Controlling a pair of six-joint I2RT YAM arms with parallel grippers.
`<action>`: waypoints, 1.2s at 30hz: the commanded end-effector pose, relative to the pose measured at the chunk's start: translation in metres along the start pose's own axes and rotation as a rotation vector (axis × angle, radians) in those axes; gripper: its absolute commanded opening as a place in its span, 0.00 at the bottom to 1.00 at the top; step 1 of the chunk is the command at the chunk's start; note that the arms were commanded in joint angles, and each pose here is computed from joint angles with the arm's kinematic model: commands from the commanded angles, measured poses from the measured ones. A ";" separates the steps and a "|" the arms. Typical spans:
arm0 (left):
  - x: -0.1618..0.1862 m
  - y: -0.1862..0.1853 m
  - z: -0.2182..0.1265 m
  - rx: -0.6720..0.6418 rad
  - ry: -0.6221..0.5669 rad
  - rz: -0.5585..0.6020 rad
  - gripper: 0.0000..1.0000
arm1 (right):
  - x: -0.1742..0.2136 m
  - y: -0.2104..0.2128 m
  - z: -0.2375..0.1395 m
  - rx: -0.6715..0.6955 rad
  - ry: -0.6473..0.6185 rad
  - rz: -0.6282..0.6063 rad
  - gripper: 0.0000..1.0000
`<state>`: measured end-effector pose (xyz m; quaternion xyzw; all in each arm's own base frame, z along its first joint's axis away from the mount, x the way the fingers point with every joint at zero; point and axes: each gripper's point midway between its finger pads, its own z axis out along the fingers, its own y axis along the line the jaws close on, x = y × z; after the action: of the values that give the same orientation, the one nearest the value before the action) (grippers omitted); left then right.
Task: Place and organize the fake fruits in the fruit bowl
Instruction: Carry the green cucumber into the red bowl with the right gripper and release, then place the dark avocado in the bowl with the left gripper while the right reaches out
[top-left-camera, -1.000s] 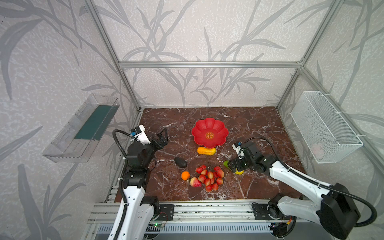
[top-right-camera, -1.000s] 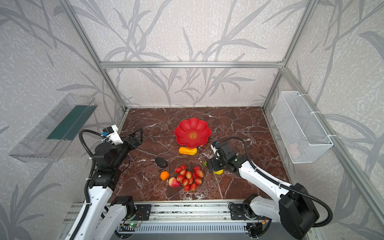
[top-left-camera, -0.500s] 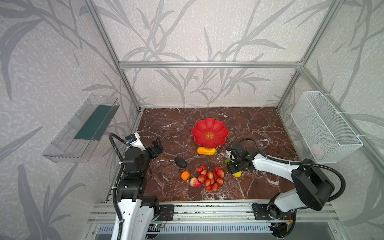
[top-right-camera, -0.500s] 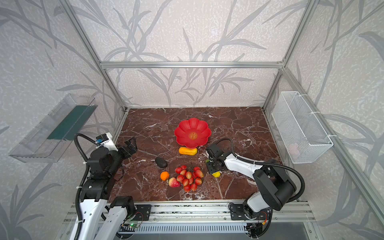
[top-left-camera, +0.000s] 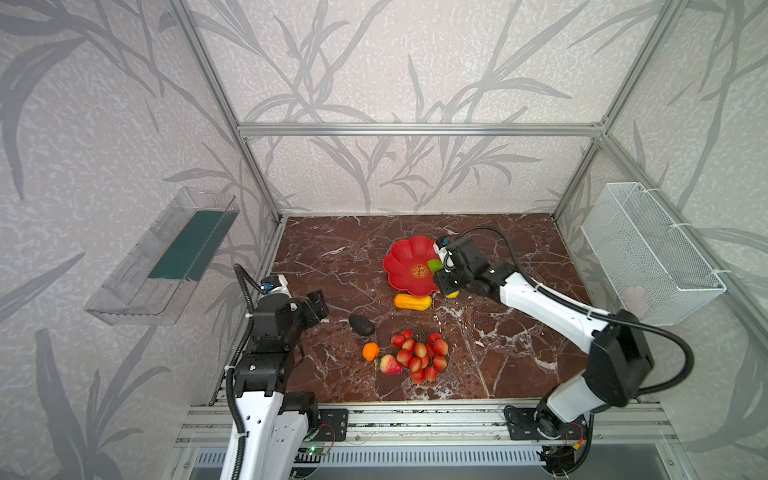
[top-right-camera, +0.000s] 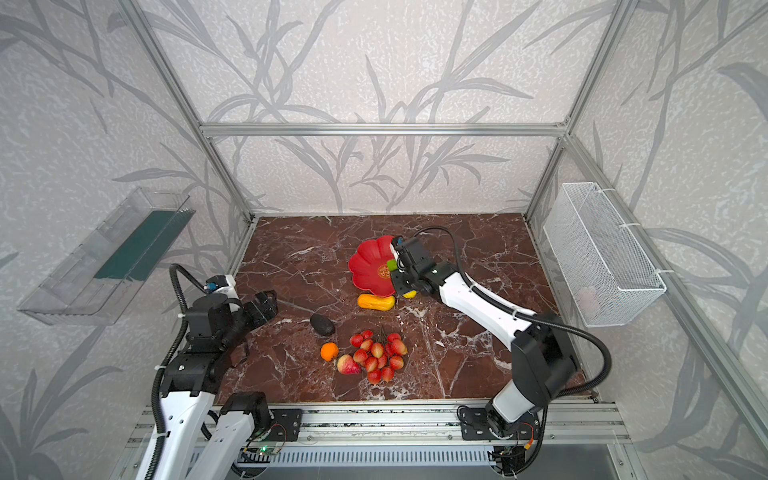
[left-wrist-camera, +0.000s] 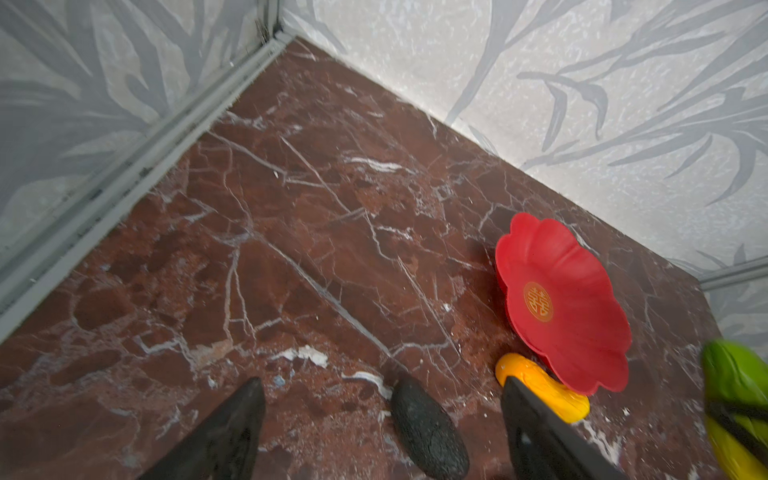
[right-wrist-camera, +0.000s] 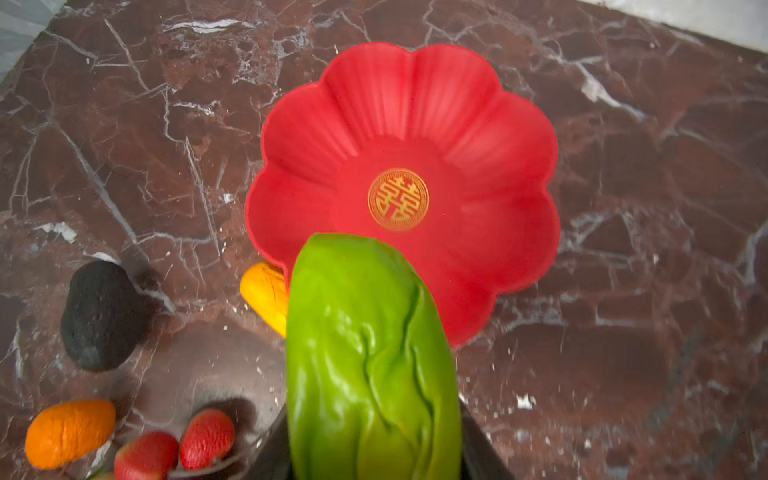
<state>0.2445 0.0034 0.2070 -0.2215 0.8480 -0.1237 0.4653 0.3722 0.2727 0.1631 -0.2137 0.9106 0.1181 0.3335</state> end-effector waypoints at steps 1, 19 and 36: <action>0.029 -0.003 0.003 0.045 0.116 -0.081 0.86 | -0.004 -0.007 0.047 0.041 0.080 -0.067 0.33; 0.102 -0.025 0.051 0.095 0.248 -0.147 0.79 | -0.019 -0.025 0.130 0.008 0.195 0.014 0.73; 0.154 -0.039 0.104 0.028 0.397 -0.113 0.81 | 0.034 -0.029 -0.077 -0.059 -0.189 0.137 1.00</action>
<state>0.2573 -0.1026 0.0506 -0.2219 0.9178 -0.1931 0.2667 0.3338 0.2192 0.2154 -0.1642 0.8718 0.1896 0.4207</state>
